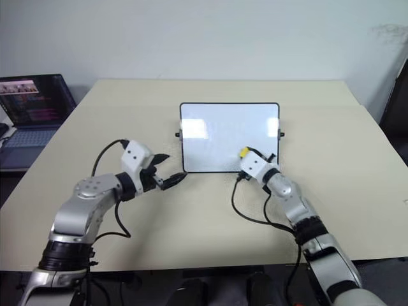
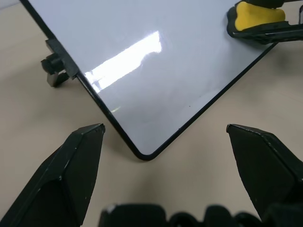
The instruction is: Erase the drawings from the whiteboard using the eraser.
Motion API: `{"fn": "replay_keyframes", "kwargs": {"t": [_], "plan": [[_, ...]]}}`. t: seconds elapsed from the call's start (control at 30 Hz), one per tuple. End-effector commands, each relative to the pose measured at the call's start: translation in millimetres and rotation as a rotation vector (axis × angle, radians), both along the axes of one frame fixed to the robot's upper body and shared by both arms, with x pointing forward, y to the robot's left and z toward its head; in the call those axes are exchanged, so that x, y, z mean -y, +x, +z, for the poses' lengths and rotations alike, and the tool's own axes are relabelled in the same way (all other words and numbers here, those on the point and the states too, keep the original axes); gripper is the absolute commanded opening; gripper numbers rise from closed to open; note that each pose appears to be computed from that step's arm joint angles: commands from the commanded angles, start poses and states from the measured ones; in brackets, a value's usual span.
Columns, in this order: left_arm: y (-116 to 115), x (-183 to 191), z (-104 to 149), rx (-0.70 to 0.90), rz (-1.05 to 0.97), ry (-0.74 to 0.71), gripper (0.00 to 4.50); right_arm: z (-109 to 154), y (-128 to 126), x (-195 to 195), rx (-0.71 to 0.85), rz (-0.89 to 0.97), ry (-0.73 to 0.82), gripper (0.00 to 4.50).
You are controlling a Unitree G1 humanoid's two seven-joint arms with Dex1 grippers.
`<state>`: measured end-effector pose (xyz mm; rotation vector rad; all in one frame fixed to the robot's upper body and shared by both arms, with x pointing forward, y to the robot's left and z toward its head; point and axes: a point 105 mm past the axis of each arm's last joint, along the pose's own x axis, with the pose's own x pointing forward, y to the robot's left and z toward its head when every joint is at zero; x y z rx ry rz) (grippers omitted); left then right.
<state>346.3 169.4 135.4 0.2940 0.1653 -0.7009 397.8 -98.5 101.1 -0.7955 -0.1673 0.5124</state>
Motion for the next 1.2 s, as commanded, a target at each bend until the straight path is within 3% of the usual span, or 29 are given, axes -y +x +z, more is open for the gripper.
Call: {"fn": "replay_keyframes", "kwargs": {"t": [0.03,0.43,0.67,0.87,1.0,1.2], "plan": [[3,4,11,0.044,-0.016,0.0,4.5,-21,1,24,-0.098,-0.103,-0.039,1.25],[3,4,14,0.048,-0.023,0.002,4.5,22,7,-82,-0.033,0.113,0.005,1.25],[1,3,12,0.046,-0.013,0.001,4.5,27,7,-109,-0.03,0.184,-0.036,1.25],[0,5,12,0.045,-0.015,-0.002,4.5,18,19,-71,-0.068,0.076,-0.053,1.25],[1,6,11,0.041,-0.021,-0.005,4.5,26,29,-19,-0.055,-0.055,-0.01,1.25],[2,13,11,0.036,-0.046,-0.013,4.5,30,29,21,-0.051,-0.155,0.041,1.25]]}}
